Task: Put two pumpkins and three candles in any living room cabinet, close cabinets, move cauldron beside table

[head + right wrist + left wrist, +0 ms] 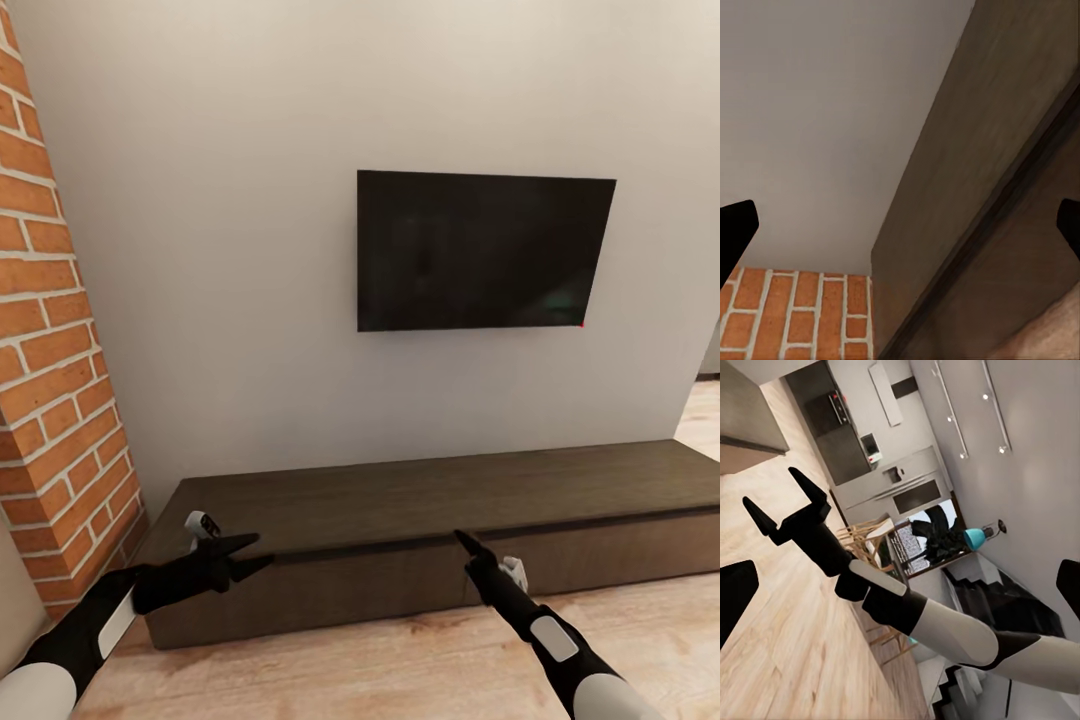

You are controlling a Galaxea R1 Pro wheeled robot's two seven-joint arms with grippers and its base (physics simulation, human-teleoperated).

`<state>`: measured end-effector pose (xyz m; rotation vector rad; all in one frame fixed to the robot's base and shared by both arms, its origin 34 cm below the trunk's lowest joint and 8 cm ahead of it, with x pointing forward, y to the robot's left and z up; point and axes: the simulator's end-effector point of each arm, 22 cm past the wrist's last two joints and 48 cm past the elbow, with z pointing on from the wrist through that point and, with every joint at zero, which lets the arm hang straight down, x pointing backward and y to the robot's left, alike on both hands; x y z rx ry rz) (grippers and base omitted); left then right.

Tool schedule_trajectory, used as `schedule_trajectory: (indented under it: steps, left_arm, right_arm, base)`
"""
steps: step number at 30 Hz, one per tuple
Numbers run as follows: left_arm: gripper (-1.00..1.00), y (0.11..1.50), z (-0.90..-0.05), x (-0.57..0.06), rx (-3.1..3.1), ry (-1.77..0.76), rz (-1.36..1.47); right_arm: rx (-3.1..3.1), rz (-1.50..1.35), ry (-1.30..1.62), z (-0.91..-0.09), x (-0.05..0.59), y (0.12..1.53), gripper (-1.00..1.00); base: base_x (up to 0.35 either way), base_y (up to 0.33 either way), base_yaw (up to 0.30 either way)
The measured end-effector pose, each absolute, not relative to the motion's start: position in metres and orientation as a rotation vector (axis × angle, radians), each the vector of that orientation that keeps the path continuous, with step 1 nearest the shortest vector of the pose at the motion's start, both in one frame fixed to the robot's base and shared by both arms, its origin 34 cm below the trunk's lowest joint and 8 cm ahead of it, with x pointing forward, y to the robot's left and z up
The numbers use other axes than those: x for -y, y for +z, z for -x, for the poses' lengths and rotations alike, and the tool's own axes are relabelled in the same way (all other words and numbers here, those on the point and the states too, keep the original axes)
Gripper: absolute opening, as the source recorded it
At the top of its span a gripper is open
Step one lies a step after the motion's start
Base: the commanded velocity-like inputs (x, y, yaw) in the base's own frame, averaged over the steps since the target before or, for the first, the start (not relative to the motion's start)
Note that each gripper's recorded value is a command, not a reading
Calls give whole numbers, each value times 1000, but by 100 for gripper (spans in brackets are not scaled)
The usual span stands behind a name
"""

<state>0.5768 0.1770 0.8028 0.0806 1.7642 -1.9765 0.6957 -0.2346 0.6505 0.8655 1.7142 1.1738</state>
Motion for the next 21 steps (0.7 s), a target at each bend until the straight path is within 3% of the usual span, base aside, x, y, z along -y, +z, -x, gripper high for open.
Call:
schedule_trajectory:
  steps: [21]
  left_arm:
    - [100, 764, -570, -176, -1760, -1980, -80]
  right_arm:
    - [-1624, -838, 1291, -684, 222, 628, 100]
  base:
    - [1, 0, 0]
